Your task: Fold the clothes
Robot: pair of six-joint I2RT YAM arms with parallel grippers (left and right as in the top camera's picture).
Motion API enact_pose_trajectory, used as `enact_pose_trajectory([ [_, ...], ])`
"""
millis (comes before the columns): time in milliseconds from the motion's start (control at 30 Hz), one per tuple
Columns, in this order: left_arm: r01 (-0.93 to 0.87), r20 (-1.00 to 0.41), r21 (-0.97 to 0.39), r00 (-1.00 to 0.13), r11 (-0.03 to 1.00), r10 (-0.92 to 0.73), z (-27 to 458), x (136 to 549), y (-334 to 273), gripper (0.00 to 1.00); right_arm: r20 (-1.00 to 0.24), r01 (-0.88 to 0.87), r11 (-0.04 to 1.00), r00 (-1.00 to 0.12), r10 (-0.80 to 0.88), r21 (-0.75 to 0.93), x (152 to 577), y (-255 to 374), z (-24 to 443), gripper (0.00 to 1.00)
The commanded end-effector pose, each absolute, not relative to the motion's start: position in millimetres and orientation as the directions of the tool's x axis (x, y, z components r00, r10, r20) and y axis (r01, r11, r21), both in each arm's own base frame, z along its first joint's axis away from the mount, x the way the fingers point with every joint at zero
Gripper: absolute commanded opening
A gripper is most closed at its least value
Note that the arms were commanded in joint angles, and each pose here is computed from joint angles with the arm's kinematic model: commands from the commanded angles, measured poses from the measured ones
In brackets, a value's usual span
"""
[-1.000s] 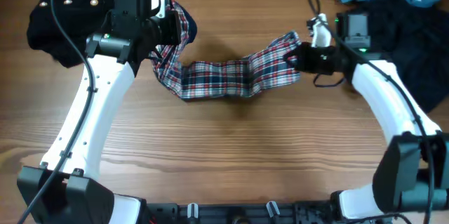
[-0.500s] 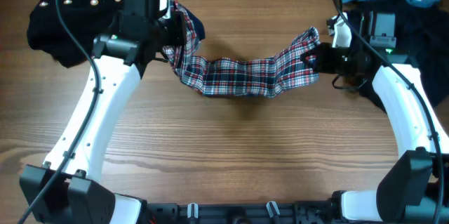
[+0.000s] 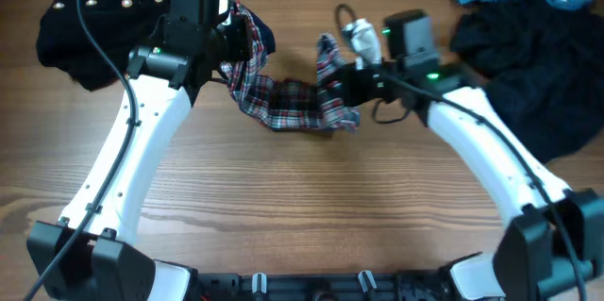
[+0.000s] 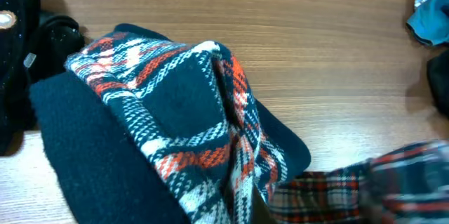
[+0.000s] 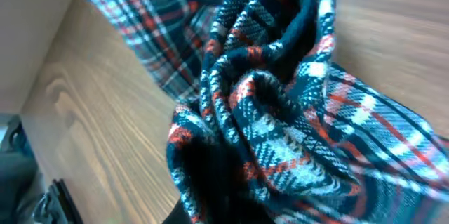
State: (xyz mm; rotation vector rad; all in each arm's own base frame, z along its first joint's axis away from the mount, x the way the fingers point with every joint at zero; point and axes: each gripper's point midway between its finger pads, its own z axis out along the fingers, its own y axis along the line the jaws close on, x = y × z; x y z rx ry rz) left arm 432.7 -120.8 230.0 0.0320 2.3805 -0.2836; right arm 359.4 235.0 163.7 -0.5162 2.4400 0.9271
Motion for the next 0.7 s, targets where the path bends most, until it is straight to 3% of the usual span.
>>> enact_pose_trajectory([
  [0, 0.099, -0.713, -0.206, -0.696, 0.974, -0.081, 253.1, 434.4, -119.6, 0.04, -0.489, -0.464, 0.706, -0.852, -0.189, 0.535, 360.6, 263.1, 132.7, 0.04],
  [200, 0.101, -0.714, -0.204, -0.696, 0.974, -0.077, 253.0, 434.2, -119.5, 0.04, -0.441, -0.43, 0.715, -0.878, -0.188, 0.551, 363.6, 272.6, 104.6, 0.05],
  [233, 0.101, -0.714, -0.204, -0.696, 0.974, -0.077, 253.0, 434.3, -119.5, 0.04, -0.44, -0.43, 0.715, -0.878, -0.189, 0.551, 364.6, 273.1, 102.3, 0.14],
  [300, 0.101, -0.714, -0.204, -0.696, 0.974, -0.077, 253.2, 434.4, -119.6, 0.04, -0.437, -0.428, 0.715, -0.879, -0.189, 0.552, 365.7, 273.7, 98.9, 0.66],
  [333, 0.101, -0.715, -0.204, -0.695, 0.974, -0.077, 253.2, 434.5, -119.6, 0.04, -0.435, -0.427, 0.716, -0.88, -0.19, 0.552, 365.9, 273.7, 96.8, 0.86],
  [367, 0.101, -0.715, -0.204, -0.695, 0.974, -0.077, 253.2, 434.5, -119.5, 0.04, -0.435, -0.427, 0.716, -0.88, -0.19, 0.552, 366.3, 274.0, 96.4, 1.0],
  [667, 0.046, -0.754, -0.133, -0.653, 0.99, -0.071, 267.2, 434.2, -101.4, 0.04, -0.47, -0.45, 0.653, -0.868, -0.16, 0.609, 371.0, 282.3, 116.1, 1.0],
])
